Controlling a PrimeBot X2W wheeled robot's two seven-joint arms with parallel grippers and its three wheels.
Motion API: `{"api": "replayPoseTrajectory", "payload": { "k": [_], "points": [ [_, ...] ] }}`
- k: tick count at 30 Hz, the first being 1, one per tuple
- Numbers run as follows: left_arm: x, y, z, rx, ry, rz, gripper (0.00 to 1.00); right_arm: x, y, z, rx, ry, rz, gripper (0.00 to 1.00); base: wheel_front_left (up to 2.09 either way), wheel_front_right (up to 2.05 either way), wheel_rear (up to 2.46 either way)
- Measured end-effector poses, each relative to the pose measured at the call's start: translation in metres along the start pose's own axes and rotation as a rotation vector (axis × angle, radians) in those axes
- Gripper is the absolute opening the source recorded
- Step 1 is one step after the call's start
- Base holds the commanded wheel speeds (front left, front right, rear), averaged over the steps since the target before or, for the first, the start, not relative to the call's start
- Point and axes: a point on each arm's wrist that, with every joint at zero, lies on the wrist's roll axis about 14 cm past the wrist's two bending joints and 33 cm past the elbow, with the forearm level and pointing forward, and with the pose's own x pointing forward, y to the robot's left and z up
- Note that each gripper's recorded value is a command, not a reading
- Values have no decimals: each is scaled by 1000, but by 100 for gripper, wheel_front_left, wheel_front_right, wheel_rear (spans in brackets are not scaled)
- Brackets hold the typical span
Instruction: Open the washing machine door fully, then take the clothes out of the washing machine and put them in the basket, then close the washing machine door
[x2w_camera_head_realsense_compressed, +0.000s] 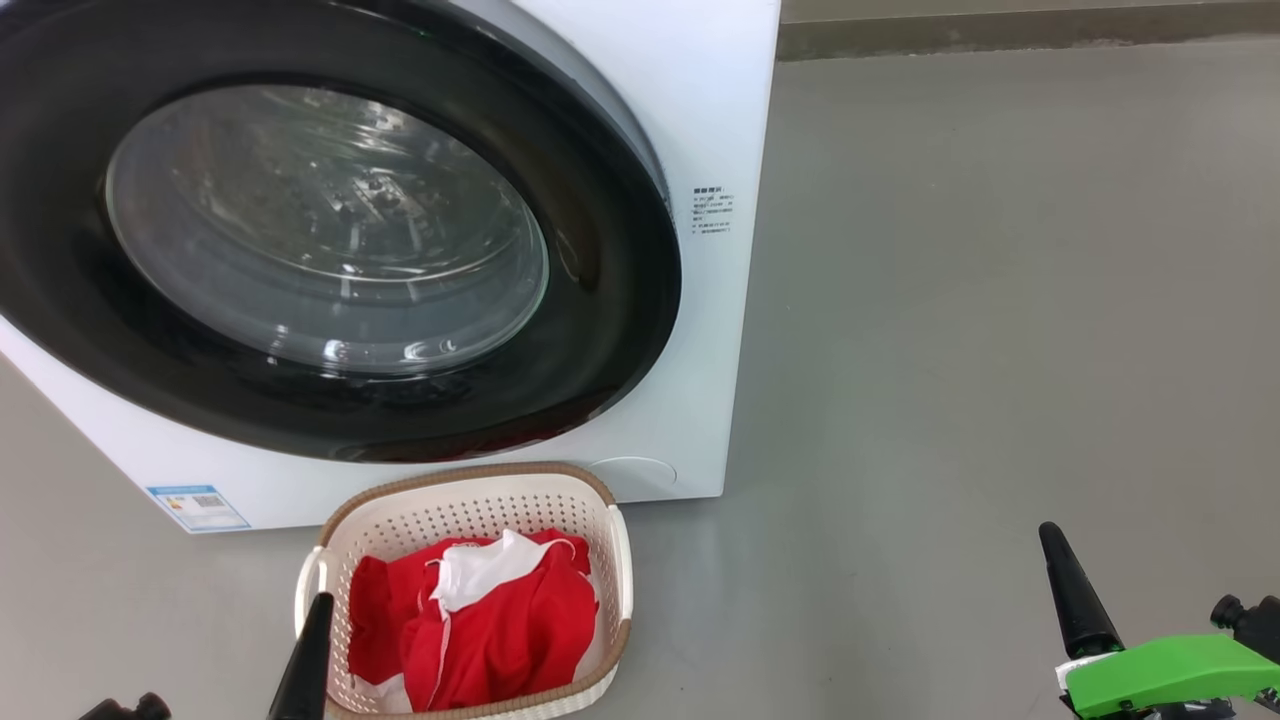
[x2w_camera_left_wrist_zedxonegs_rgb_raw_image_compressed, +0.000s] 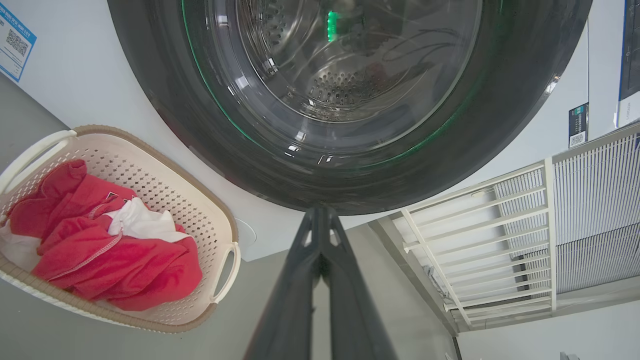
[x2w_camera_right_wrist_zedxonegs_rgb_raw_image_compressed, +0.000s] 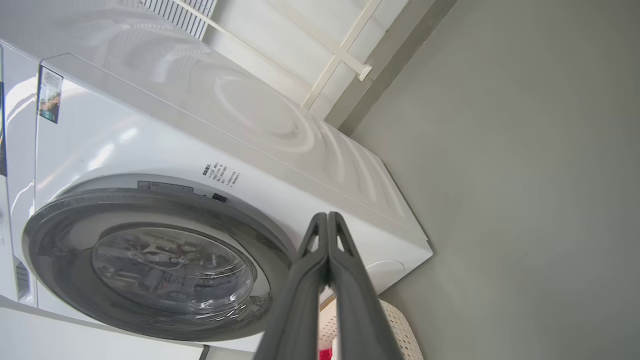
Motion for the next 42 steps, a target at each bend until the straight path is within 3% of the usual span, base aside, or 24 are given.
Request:
{"api": "replayPoseTrajectory", "payload": {
  "k": [42],
  "points": [
    [12,-22,4,-447,19,-59,0,11,29,20,442,0,91,0,0,0,0]
  ]
}}
